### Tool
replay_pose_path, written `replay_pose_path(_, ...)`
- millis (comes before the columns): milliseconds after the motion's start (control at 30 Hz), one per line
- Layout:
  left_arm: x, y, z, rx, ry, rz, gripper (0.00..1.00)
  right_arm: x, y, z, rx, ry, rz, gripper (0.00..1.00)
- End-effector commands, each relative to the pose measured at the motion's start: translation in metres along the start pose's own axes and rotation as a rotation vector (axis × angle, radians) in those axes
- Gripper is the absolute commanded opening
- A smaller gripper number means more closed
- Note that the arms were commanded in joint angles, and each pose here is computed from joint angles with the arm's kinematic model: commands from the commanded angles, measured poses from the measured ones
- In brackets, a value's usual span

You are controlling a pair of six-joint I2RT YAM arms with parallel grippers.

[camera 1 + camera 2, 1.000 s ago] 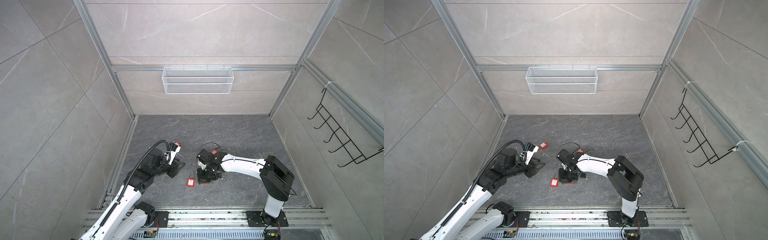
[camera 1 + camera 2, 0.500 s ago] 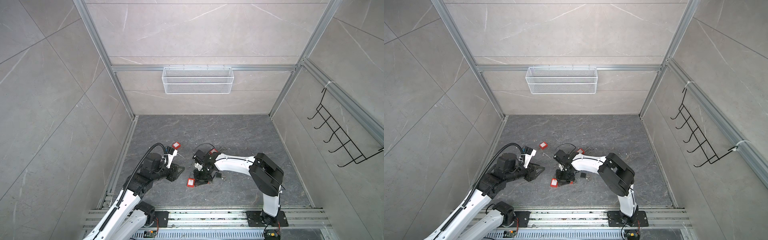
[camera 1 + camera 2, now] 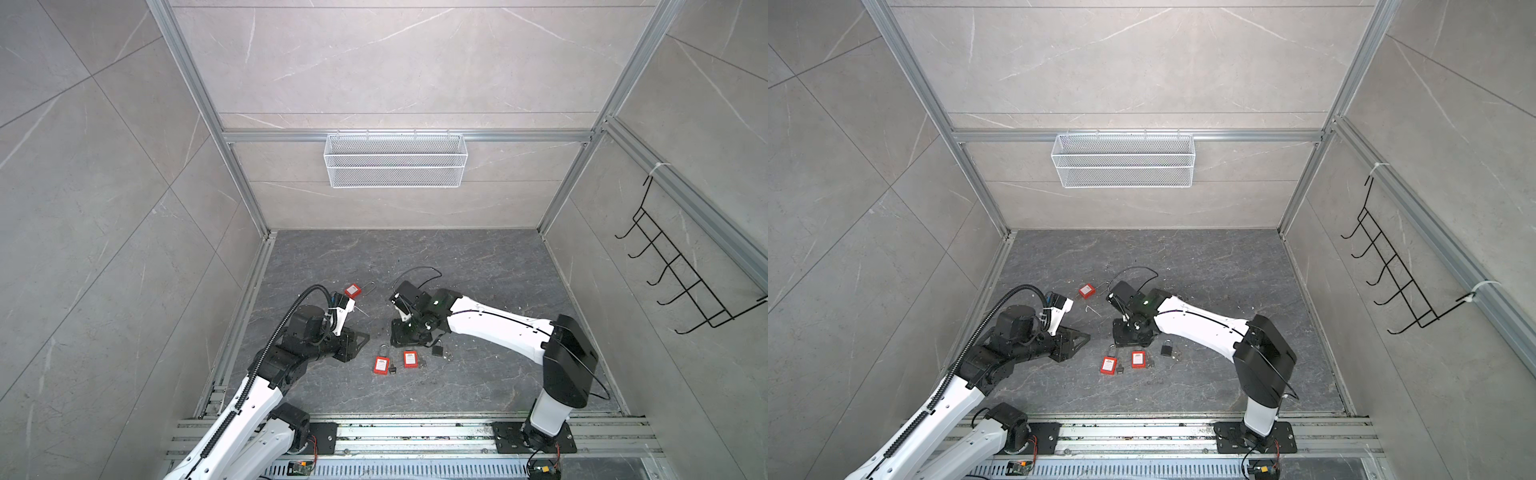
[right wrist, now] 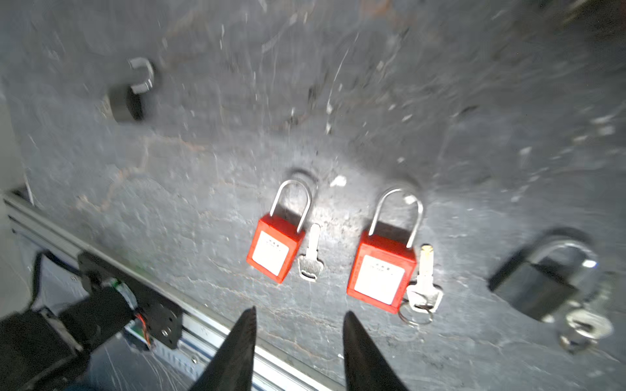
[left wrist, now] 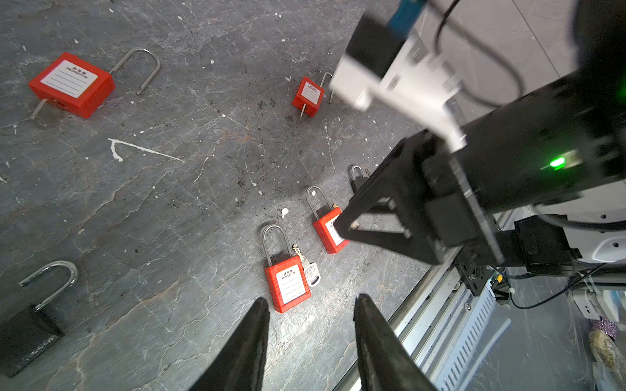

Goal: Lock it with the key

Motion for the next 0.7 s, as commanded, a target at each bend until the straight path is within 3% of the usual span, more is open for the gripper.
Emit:
replay_pose_path(0,-0.001,0.0,0.017,0.041,-0.049,0.008,0.44,-0.02,-0.04,0.036,0.072,-0.186,-0.192,0.65)
replay_pose_path(100,0.001,0.004,0.023,0.087,-0.061,0.037,0.44,-0.02,-0.055,0.06,0.199,-0.248,-0.191,0.77)
replay_pose_path(400,0.021,0.013,0.031,0.161,-0.056,0.05,0.44,0.013,-0.094,0.11,0.508,-0.257,-0.192,0.78)
replay_pose_path(667,0.037,0.018,0.019,0.183,0.008,0.029,0.42,0.045,-0.101,0.128,0.574,-0.233,-0.202,0.82)
Point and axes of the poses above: each gripper's point midway between its finger pads, its own x axis out along the fingers, its own y axis along the line the jaws close on, z = x × y, the point moved 3 cm from there along -x, back along the fingers, and after that the axes turned 11 degrees about x, right-handed, at the moved point
